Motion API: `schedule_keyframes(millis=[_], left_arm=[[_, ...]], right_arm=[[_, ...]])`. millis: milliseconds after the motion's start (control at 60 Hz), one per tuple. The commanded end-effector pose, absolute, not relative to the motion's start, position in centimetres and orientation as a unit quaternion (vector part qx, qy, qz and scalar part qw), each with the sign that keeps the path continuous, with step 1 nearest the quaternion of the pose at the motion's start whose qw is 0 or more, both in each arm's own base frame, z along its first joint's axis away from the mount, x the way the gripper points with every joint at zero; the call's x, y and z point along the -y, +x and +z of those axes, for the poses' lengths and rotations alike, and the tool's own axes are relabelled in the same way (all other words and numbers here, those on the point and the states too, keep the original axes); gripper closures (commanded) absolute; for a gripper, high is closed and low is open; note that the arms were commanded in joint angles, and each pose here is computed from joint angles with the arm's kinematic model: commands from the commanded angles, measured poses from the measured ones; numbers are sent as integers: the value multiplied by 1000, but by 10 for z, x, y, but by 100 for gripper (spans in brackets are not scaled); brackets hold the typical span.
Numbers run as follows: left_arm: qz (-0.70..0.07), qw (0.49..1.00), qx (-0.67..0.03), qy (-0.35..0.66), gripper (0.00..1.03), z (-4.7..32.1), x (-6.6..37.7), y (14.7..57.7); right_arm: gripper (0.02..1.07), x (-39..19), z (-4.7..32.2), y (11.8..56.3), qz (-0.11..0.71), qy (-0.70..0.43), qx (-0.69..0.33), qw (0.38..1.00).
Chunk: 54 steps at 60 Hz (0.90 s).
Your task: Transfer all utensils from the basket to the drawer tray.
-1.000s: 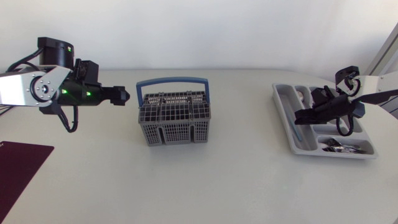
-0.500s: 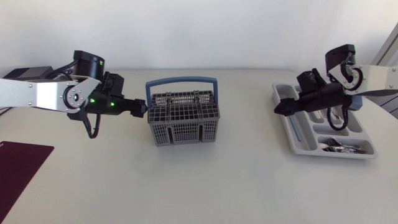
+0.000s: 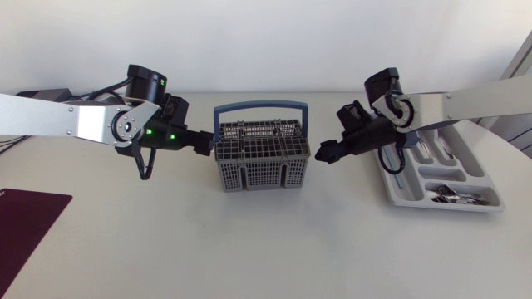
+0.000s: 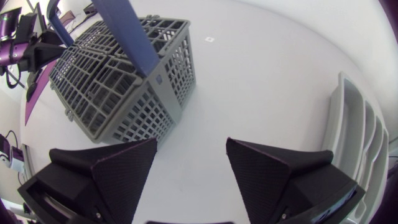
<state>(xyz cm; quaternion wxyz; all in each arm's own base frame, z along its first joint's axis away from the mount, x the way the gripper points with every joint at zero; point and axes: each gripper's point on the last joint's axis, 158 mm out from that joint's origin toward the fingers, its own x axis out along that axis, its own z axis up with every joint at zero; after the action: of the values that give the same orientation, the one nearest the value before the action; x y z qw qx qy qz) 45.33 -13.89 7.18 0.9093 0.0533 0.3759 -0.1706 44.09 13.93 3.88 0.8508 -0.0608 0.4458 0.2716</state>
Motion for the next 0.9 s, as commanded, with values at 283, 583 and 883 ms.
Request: schedule_keyframes(millis=[283, 583, 883], left_arm=[[-178, 908, -375, 55, 8, 70, 148, 459], [-185, 906, -377, 60, 8, 73, 150, 443], [-189, 904, -379, 60, 8, 77, 150, 427]], right_arm=[[26, -186, 40, 419, 316, -79, -443, 836], [26, -193, 55, 394, 324, -85, -435, 836], [26, -178, 50, 395, 297, -92, -443, 841]])
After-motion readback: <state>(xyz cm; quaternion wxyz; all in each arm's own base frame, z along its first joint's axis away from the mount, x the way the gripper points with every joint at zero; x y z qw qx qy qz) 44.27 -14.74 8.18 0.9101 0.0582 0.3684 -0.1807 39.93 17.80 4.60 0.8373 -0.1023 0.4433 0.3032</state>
